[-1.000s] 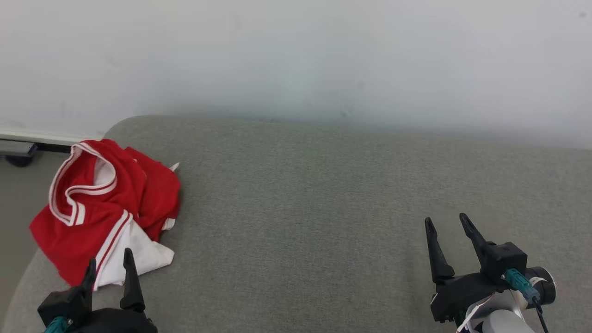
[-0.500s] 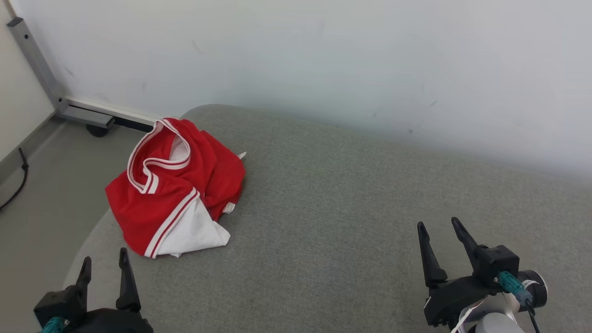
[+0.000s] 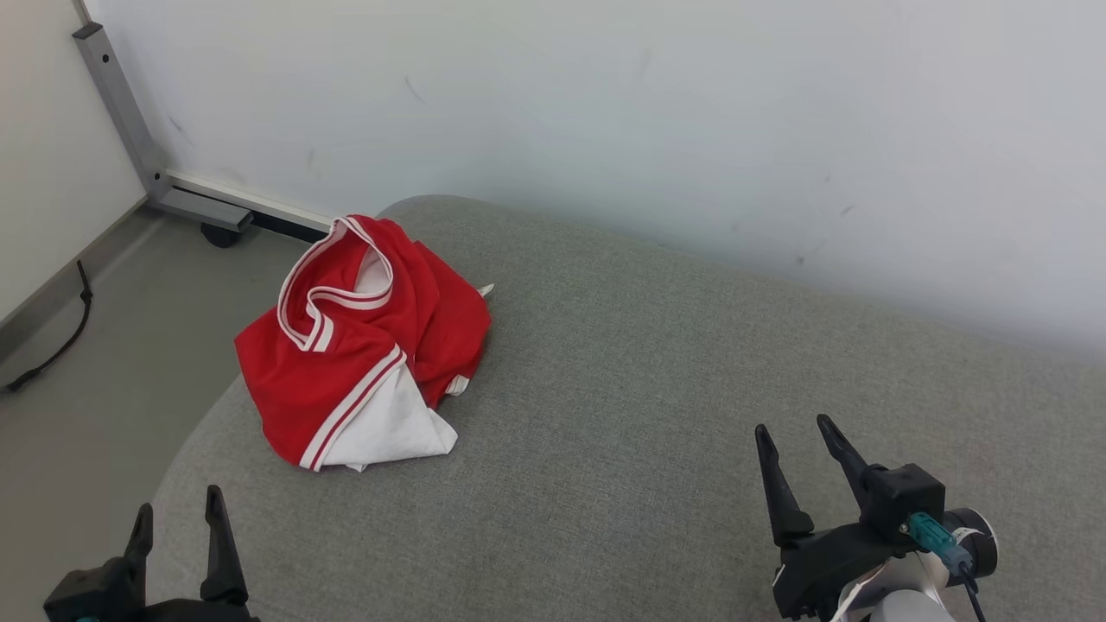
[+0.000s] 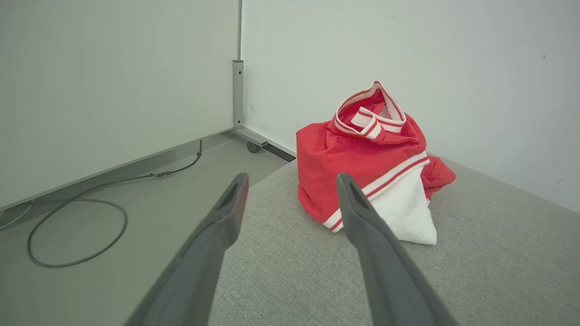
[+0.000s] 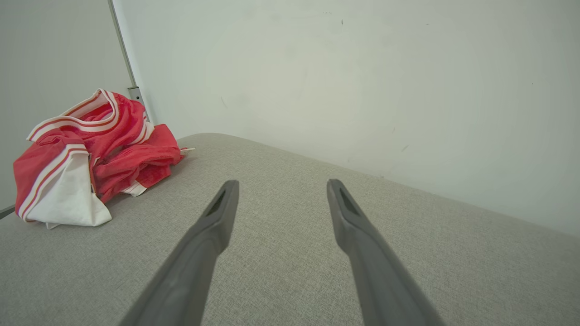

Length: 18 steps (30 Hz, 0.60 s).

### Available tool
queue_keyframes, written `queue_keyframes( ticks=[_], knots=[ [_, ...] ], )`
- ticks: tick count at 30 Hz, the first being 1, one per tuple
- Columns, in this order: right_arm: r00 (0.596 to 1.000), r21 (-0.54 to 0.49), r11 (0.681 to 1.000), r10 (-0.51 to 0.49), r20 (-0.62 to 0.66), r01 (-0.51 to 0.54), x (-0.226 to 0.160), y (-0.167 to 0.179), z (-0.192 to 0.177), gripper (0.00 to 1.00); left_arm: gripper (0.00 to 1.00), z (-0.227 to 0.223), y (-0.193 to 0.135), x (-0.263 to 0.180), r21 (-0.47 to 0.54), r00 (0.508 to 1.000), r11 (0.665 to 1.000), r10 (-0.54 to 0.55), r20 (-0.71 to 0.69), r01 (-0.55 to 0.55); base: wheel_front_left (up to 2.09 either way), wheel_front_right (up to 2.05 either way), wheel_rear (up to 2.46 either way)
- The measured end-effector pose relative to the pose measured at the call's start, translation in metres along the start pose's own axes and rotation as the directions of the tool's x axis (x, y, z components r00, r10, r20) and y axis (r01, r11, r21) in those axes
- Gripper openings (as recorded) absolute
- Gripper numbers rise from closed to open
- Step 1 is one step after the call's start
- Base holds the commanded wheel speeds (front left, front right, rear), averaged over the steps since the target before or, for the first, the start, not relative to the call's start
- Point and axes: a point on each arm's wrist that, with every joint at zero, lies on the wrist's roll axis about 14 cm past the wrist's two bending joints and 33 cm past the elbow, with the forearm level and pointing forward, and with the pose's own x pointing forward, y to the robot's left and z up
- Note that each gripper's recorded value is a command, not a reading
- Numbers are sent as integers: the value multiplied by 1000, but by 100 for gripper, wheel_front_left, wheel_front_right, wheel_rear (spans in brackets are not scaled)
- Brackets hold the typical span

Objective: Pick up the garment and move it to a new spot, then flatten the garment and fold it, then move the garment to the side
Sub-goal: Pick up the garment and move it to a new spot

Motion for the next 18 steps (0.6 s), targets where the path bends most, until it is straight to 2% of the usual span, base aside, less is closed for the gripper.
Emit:
queue_keyframes(
  ticks=[9,18],
  knots=[
    [1000,1,1000,8,-10,-8,0,0,-4,100,100,-4,-6,3,12,999,1000,-24,-42,24,0,0,0],
    [1000,-21,1000,16,-5,-16,4,-3,-4,100,100,37,-24,54,76,990,987,-138,-24,139,0,0,0]
  ],
)
